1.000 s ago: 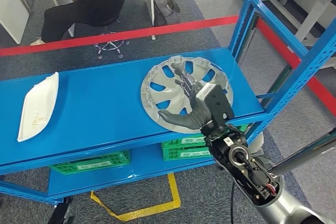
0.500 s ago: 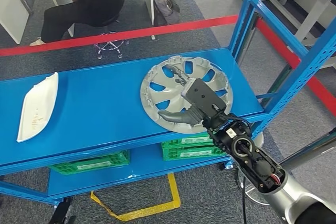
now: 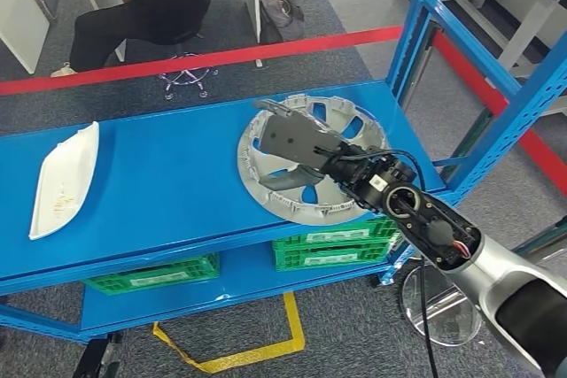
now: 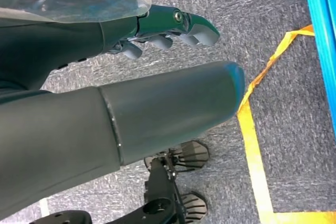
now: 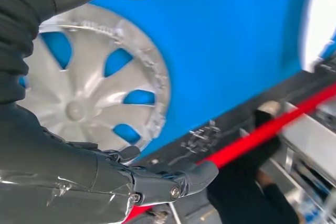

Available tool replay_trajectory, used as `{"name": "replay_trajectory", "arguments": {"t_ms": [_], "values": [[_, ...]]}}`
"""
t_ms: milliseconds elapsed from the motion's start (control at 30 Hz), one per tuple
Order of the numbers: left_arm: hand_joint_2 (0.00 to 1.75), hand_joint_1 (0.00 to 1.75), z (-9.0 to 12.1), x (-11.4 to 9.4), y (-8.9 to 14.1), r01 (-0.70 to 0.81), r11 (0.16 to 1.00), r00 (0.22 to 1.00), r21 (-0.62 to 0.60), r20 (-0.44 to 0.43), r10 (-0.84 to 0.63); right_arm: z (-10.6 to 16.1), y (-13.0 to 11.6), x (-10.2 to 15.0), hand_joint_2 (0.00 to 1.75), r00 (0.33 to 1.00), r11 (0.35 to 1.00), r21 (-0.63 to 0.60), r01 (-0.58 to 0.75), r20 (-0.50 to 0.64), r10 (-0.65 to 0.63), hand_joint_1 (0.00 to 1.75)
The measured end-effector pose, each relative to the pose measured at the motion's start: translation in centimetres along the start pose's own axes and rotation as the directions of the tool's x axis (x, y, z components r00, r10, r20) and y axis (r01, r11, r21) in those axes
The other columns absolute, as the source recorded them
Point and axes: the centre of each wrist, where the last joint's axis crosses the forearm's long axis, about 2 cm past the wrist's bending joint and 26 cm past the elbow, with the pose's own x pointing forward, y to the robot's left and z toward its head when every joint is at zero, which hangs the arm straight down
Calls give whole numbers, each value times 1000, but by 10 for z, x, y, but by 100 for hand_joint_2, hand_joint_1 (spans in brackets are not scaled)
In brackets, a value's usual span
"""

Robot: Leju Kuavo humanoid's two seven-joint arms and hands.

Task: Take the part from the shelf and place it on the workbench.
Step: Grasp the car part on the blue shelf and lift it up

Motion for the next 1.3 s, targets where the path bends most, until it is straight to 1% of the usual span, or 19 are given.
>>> {"name": "replay_trajectory", "arguments": {"t_ms": [200,467,600,733,867,1067,1300], "values": [[0,0,2,-6,0,-7,1000,1000,1,-13,7,0,2,-2,175,991,993,92,-77,-103,86,0],[0,0,4,-12,1,-21,1000,999,16,-25,21,9,8,-13,175,961,978,176,-109,-234,149,0],[0,0,4,-14,3,-28,999,999,22,-27,29,14,11,-18,175,950,971,205,-126,-256,177,0],[0,0,5,-15,4,-39,999,999,29,-23,40,18,17,-24,175,932,963,233,-133,-302,201,0],[0,0,5,-17,5,-49,998,998,36,-24,50,27,26,-32,175,908,949,266,-172,-332,257,0],[0,0,6,-19,7,-60,997,998,48,-26,61,40,35,-43,175,865,910,322,-261,-340,369,0],[0,0,6,-20,8,-65,996,997,55,-26,67,48,40,-51,175,823,869,371,-329,-339,456,0]]}}
